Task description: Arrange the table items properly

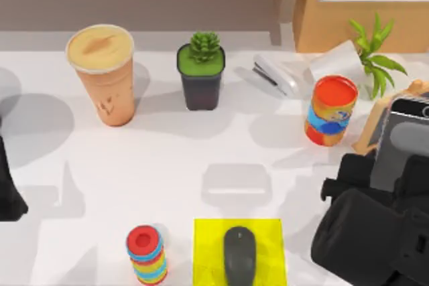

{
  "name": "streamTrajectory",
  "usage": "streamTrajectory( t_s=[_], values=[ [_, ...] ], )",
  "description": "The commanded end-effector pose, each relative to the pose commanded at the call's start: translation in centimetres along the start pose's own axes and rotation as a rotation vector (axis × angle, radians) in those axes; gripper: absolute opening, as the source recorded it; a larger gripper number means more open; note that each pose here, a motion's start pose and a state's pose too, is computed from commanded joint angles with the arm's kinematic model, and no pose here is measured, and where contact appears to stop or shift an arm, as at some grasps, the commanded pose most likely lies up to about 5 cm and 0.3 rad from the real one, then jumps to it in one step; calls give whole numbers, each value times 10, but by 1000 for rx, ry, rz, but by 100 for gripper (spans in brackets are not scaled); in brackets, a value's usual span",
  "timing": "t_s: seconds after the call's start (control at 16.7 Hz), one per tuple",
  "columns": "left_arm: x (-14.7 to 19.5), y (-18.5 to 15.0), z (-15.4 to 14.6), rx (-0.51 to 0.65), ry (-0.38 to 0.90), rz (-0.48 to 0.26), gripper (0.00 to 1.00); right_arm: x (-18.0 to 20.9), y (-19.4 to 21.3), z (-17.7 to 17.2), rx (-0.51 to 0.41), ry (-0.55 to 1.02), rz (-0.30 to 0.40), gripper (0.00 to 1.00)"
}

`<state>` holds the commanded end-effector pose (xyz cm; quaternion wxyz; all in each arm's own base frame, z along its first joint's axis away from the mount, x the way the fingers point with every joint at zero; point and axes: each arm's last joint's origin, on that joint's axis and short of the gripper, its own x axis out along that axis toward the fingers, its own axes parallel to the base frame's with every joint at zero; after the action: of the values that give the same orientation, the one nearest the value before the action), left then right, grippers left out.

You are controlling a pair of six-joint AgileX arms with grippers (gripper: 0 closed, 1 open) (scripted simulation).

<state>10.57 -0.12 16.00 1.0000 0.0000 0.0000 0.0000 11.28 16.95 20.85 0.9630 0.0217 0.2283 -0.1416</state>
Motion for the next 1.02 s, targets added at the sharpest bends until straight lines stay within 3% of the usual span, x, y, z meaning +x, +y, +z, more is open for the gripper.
streamTrajectory(
  t_s=[0.12, 0.18, 0.78, 1.02],
  values=[
    [0, 0, 0, 0, 0, 0, 100, 0, 0, 0, 0, 0, 0, 98],
    [0, 0, 0, 0, 0, 0, 100, 0, 0, 0, 0, 0, 0, 100],
    [0, 0, 0, 0, 0, 0, 100, -3, 1, 3, 12, -7, 7, 100],
    [0, 0, 0, 0, 0, 0, 100, -26, 14, 29, 94, -63, 79, 100]
  ],
)
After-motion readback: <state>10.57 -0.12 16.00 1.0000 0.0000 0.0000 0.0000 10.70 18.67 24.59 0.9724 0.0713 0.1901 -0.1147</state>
